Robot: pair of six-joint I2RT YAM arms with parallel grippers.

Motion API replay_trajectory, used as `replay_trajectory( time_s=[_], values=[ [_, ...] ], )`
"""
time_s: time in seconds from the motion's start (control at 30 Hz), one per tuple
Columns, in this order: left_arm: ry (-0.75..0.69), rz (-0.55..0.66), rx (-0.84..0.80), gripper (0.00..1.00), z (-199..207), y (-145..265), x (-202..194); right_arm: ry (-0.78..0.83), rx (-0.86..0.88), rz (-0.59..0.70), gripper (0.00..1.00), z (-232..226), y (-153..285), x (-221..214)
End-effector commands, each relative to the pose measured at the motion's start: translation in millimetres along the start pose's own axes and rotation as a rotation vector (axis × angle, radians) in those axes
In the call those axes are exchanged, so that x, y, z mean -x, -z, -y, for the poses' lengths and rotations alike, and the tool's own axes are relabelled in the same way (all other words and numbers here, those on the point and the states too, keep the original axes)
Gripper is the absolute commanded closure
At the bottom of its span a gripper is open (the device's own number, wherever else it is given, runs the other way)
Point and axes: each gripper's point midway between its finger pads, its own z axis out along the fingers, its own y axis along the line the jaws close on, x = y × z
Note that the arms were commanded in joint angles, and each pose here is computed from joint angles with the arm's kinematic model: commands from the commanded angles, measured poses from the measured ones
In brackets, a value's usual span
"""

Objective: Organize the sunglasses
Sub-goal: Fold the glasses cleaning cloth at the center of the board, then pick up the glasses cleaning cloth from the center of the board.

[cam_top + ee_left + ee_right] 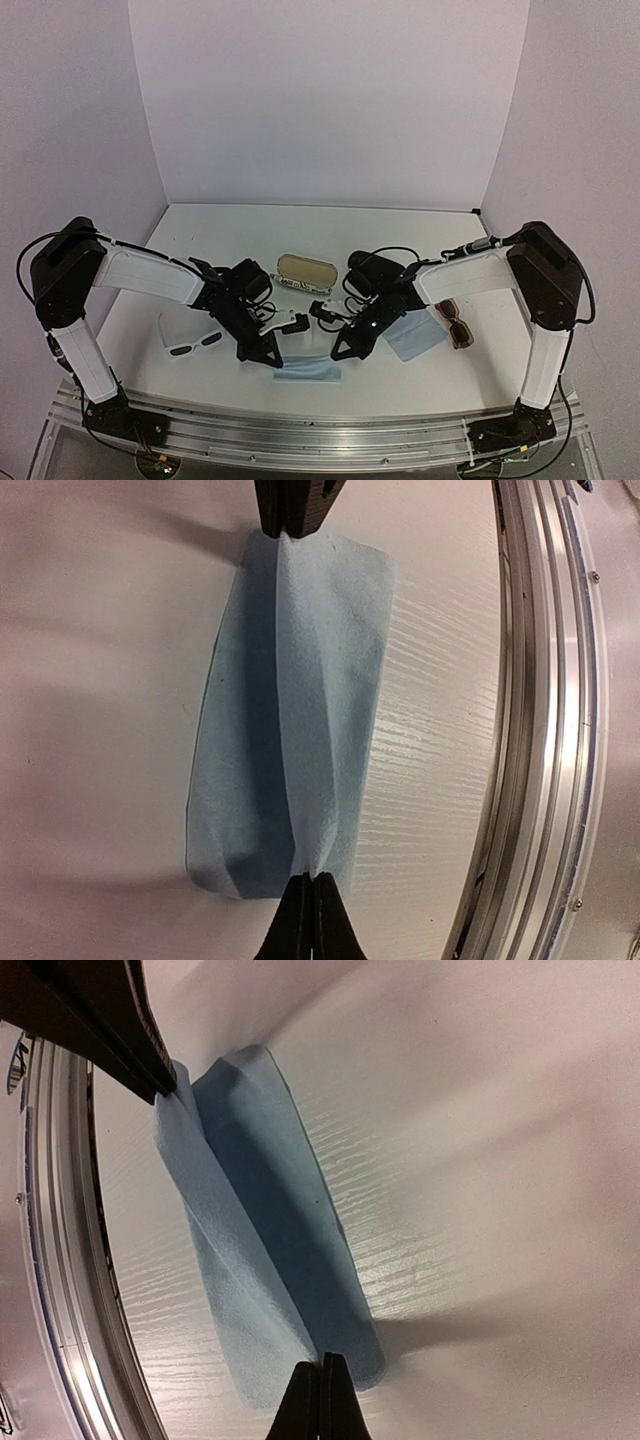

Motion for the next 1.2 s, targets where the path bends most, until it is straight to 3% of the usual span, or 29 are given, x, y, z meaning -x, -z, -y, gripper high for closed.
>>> replay_trajectory(
  time_s=[0.0, 0.13, 0.3, 0.4, 0.6, 0.73, 0.8, 0.9, 1.0, 1.17],
  values=[
    [-0.002, 0.018, 0.025, 1.0, -7.5, 4.6, 10.4, -0.005, -0.02, -0.002, 0.99, 5.8, 1.7, 6.2],
    [-0.003, 0.024, 0.058, 0.95, -13.5, 5.7, 14.0, -0.029, -0.042, -0.009, 0.97, 11.2, -0.6, 6.3],
    [-0.002, 0.022, 0.097, 0.71, -19.4, 7.3, 13.3, -0.043, -0.048, -0.015, 0.89, 13.1, -1.7, 4.2],
    [-0.01, 0.037, 0.112, 0.63, -20.8, 10.8, 18.3, -0.041, -0.064, -0.011, 0.89, 14.4, 0.8, 5.7],
    [-0.028, 0.055, 0.199, 0.62, -35.6, 18.7, 27.6, -0.039, -0.1, 0.0, 0.9, 14.2, 11.1, 5.5],
    [-0.137, 0.135, 0.191, 0.61, -21.6, 38.2, 46.5, 0.044, -0.138, 0.06, 0.77, 5.5, 32.2, 13.5],
    [-0.235, 0.182, 0.16, 0.59, -3.6, 45.1, 48.0, 0.179, -0.151, 0.121, 0.64, -9.9, 41.9, 19.3],
    [-0.394, 0.158, 0.125, 0.57, 22.9, 33.9, 27.4, 0.372, -0.143, 0.194, 0.57, -33.0, 45.0, 18.5],
    [-0.502, 0.147, 0.115, 0.54, 37.4, 23.3, 11.7, 0.46, -0.163, 0.181, 0.57, -36.1, 34.2, 10.4],
    [-0.563, 0.131, 0.152, 0.55, 32.4, 13.8, 2.6, 0.546, -0.14, 0.108, 0.6, -39.4, 7.5, 0.7]
  ],
)
